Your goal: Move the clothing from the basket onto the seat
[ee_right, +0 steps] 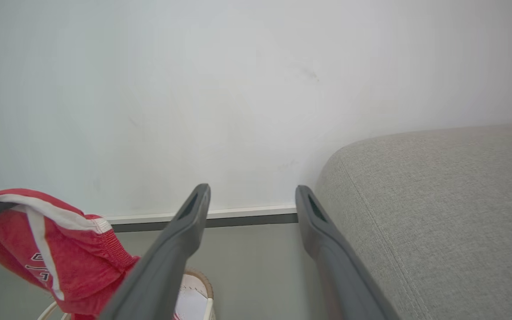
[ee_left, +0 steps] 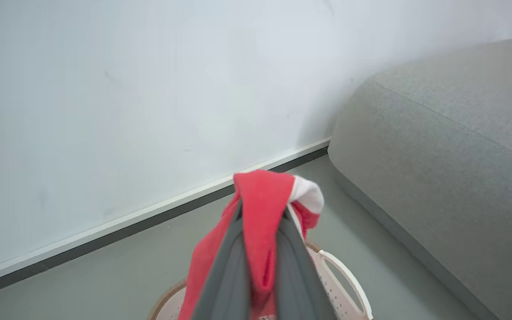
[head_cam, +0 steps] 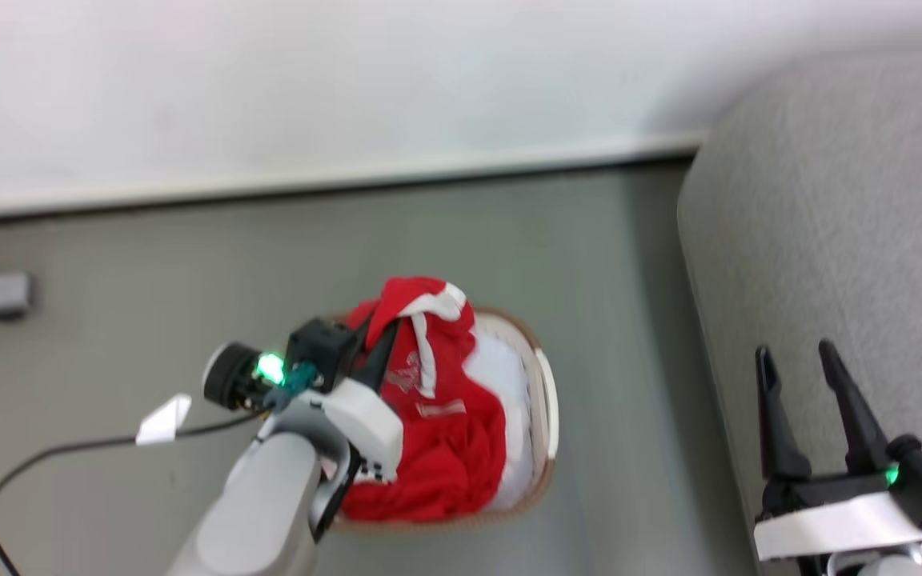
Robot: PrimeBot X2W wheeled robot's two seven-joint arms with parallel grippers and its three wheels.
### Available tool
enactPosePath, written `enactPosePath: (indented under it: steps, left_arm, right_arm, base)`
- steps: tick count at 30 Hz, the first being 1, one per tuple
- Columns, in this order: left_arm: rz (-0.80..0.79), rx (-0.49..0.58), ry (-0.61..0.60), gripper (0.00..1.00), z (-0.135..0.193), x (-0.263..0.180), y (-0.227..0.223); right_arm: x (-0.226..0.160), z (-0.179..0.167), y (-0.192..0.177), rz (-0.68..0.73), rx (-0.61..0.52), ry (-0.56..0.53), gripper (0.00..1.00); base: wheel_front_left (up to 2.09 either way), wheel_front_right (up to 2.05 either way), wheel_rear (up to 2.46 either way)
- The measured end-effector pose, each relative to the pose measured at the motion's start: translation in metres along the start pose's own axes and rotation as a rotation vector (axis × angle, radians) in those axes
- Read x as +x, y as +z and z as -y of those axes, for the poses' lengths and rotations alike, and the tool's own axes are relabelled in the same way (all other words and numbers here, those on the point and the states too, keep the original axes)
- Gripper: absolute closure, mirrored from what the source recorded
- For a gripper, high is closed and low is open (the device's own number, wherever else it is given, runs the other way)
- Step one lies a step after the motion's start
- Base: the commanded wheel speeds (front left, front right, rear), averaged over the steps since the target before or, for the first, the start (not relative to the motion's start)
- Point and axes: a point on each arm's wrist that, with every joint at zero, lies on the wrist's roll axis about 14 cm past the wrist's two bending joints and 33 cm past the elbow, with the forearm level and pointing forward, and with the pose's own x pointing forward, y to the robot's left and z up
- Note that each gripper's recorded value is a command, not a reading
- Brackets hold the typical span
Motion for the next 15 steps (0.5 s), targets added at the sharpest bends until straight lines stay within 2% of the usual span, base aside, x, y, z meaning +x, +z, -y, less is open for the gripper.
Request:
enactPosePath:
  steps: [15]
  left_arm:
    - [0.255,-0.001,0.080,1.00,0.010,-0.091,0.106]
  right_arm:
    - [-0.056,-0.033,0.046,0.122,0.007,0.081,0.00]
  base:
    - [0.00,0.00,0.00]
